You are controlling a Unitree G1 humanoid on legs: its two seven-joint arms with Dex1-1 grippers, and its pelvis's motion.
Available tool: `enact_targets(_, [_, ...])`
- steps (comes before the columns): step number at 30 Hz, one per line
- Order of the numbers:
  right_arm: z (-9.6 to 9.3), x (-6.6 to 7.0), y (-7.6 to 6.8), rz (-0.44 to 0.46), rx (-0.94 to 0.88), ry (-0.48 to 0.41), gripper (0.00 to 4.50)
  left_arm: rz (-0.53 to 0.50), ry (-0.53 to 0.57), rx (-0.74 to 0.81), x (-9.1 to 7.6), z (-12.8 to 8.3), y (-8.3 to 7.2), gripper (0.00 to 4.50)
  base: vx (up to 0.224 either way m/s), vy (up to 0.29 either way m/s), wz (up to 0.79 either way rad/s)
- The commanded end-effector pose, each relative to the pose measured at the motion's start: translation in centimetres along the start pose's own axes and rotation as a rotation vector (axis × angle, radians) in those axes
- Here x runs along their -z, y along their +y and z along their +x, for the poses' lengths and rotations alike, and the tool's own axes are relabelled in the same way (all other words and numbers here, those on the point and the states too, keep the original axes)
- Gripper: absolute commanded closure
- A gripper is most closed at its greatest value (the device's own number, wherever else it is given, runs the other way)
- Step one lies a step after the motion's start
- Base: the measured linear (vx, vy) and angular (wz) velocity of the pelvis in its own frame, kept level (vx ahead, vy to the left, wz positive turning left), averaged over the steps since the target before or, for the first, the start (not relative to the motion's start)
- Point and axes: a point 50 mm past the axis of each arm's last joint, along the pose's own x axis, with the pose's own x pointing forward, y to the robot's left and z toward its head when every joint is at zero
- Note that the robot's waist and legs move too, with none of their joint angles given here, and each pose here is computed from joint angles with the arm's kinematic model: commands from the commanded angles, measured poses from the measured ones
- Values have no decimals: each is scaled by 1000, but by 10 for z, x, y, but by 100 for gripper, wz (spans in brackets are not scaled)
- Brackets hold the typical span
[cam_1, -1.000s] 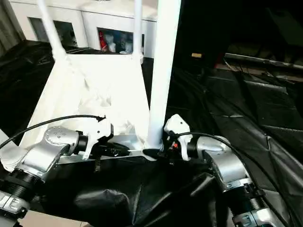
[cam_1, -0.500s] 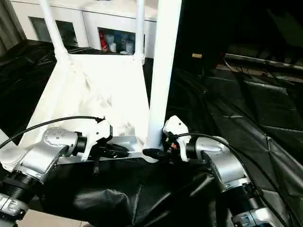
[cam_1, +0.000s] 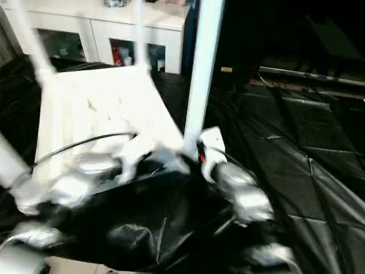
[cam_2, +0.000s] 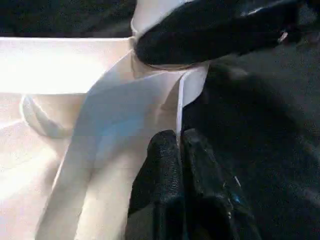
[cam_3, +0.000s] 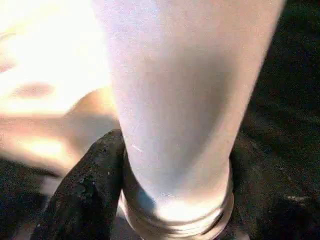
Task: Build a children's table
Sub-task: Rotate leg to tighten
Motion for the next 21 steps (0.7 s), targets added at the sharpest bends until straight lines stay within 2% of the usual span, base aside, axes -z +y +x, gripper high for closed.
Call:
enact_targets(1, [6, 22, 17, 19, -16, 104, 181, -10, -16, 10, -7, 14, -12, 450, 0, 0, 0])
enact_targets(2, [9, 20, 24, 14, -25, 94, 181, -15, -32, 14, -10, 18, -16, 450, 0, 0, 0])
enact_targets(6, [13, 17, 32, 3, -43, 74, 181, -15, -53, 21, -15, 22, -20, 450, 0, 0, 0])
enact_targets(8, [14, 12, 33, 19, -69, 45, 111, -5, -56, 41, -12, 19, -19, 450, 0, 0, 0])
enact_targets(9, [14, 12, 33, 19, -69, 45, 109, -5, -56, 41, -12, 19, -19, 450, 0, 0, 0])
enact_targets(11, [13, 7, 31, 30, -104, 19, 102, 5, -54, 59, -8, 13, -16, 450, 0, 0, 0])
enact_targets(12, [12, 6, 29, 25, -121, 14, 78, 9, -53, 68, -7, 10, -16, 450, 0, 0, 0])
enact_targets(16, [3, -1, 22, -39, -226, -5, 62, 37, -48, 131, 0, -2, -14, 450, 0, 0, 0])
enact_targets(18, [-16, -4, 12, -138, -401, -5, 62, 59, -38, 214, 8, -17, -12, 450, 0, 0, 0])
enact_targets(21, [-25, -5, 7, -162, -466, 3, 62, 65, -34, 257, 11, -23, -12, 450, 0, 0, 0])
